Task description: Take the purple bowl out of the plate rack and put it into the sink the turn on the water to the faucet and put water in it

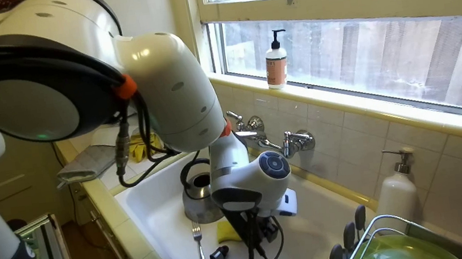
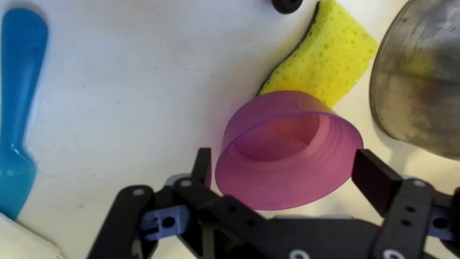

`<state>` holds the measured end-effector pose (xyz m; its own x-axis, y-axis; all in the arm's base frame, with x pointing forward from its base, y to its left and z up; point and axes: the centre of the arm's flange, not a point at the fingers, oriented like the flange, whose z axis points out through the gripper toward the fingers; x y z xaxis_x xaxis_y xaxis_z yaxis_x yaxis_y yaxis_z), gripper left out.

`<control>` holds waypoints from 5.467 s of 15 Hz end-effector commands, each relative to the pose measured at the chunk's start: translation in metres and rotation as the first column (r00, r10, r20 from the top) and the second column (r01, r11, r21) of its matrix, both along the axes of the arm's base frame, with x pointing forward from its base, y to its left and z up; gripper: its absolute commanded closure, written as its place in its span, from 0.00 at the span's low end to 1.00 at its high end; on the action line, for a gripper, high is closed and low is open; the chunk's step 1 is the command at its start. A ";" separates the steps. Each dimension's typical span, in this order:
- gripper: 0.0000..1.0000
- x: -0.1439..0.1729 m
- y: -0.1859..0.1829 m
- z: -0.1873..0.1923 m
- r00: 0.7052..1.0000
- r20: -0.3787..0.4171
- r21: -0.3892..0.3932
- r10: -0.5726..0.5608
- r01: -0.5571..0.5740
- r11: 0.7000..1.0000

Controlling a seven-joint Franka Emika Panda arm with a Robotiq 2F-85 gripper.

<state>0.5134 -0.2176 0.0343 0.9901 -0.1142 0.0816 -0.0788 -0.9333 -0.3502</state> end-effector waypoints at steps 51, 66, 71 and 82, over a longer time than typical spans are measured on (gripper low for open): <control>0.99 -0.034 0.041 -0.066 0.926 0.298 -0.214 0.231 -0.171 0.962; 0.71 -0.052 0.011 -0.054 0.949 0.268 -0.262 0.167 -0.095 0.960; 0.35 -0.052 0.005 -0.045 0.943 0.308 -0.252 0.124 -0.044 0.967; 0.00 -0.069 -0.004 0.013 0.974 0.227 -0.181 -0.020 0.062 0.982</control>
<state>0.4564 -0.2203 0.0163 0.9231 -0.0715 0.3780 -0.0149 -0.9885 -0.1506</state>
